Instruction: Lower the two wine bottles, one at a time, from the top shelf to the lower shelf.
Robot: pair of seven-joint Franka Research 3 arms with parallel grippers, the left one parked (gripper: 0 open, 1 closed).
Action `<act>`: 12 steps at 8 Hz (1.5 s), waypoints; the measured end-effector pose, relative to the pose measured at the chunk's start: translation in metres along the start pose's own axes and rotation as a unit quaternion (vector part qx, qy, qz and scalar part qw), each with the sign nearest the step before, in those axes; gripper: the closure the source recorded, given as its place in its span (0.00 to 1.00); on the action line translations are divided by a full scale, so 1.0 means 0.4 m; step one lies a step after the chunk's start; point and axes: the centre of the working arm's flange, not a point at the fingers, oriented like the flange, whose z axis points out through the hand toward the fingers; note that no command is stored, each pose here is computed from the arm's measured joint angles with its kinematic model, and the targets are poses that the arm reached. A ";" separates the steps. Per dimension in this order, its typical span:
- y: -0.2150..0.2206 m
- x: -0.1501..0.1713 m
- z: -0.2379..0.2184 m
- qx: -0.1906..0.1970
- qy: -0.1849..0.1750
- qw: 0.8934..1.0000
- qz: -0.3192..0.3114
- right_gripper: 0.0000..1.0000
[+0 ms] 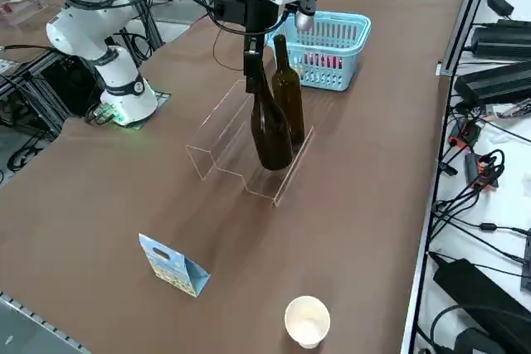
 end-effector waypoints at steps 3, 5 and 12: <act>0.014 0.019 0.041 -0.002 -0.016 1.000 -0.003 0.62; 0.025 0.032 0.080 -0.004 -0.031 0.999 -0.004 0.62; 0.053 0.047 0.132 -0.001 -0.036 0.999 0.000 0.62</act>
